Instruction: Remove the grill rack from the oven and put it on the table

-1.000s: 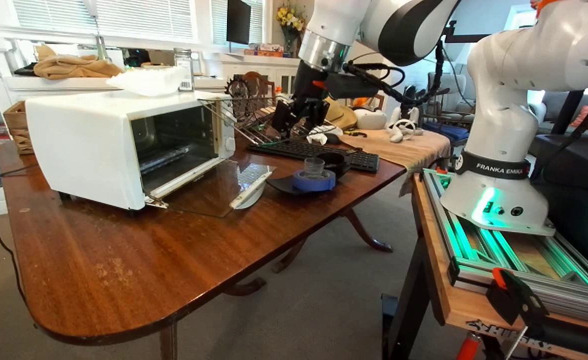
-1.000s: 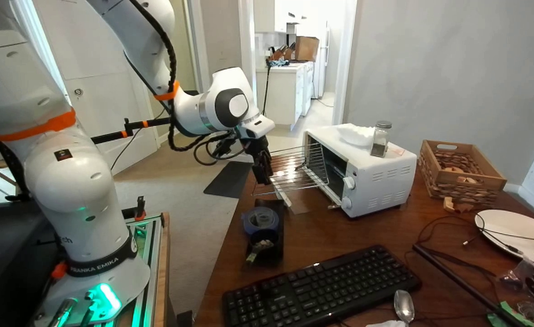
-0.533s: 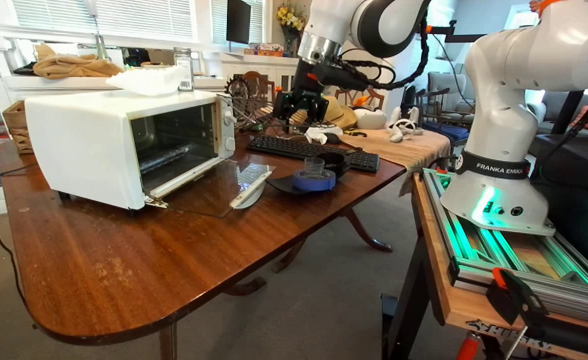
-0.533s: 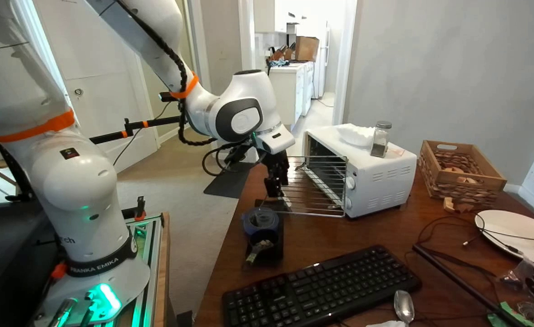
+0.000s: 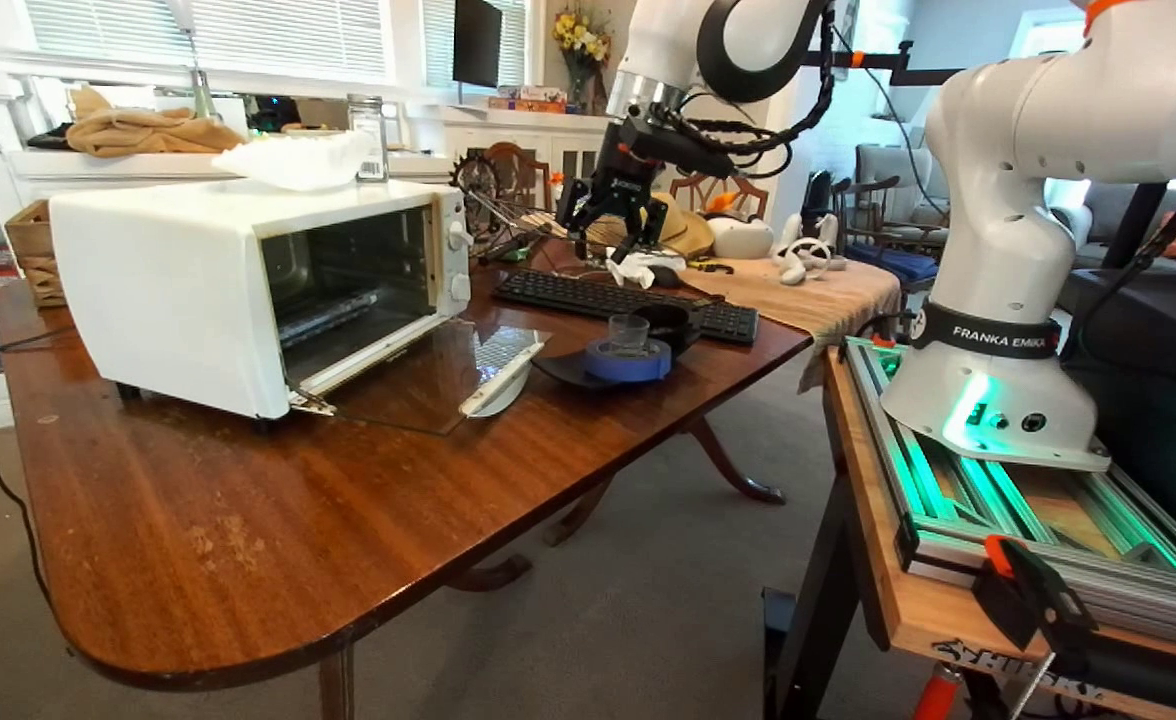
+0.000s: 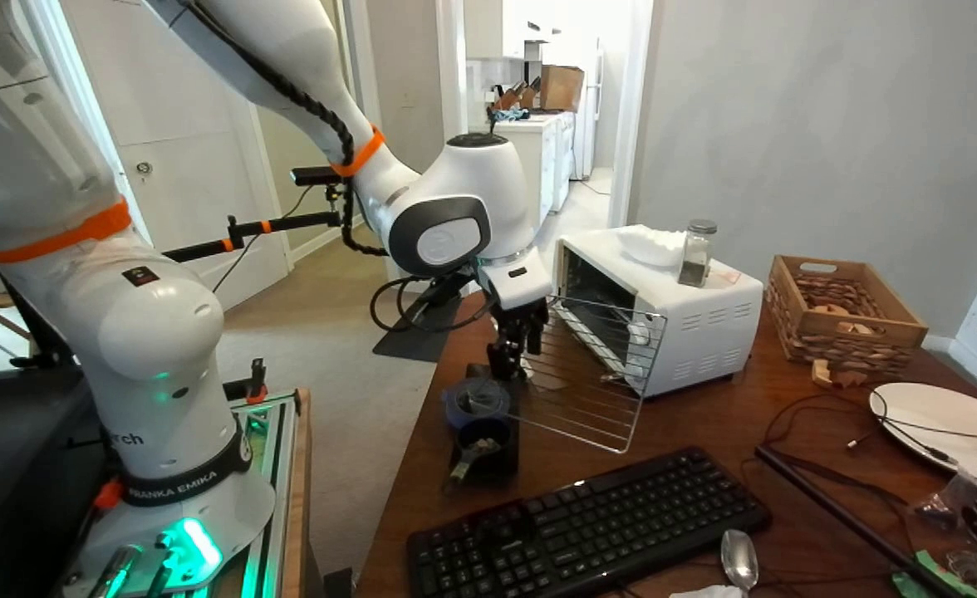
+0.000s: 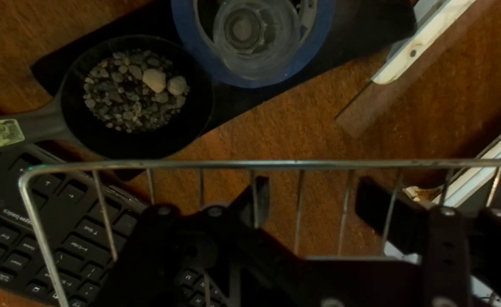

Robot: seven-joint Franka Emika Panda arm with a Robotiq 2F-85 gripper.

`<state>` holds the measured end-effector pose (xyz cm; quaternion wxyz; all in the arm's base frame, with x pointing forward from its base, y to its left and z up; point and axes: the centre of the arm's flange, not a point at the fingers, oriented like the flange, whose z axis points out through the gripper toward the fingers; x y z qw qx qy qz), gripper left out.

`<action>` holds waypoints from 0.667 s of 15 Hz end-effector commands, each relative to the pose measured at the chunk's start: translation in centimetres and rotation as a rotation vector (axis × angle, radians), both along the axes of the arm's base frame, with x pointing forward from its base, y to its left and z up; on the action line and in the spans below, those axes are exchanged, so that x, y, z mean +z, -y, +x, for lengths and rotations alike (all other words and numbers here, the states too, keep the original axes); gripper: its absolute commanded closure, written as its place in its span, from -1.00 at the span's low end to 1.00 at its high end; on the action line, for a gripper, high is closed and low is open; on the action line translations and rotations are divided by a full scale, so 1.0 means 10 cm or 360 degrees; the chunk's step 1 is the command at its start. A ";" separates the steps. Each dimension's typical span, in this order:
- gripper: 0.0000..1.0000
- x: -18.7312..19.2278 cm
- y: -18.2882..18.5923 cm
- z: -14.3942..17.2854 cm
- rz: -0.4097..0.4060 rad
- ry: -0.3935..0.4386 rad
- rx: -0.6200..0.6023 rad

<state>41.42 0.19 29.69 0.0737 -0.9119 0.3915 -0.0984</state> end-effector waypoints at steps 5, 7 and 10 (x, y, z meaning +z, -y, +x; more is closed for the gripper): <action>0.35 -0.01 0.04 0.05 0.0001 -0.0046 -0.0047; 0.35 -0.04 0.23 0.07 -0.0019 -0.0101 -0.0200; 0.35 -0.12 0.54 0.01 0.0004 -0.0161 -0.0406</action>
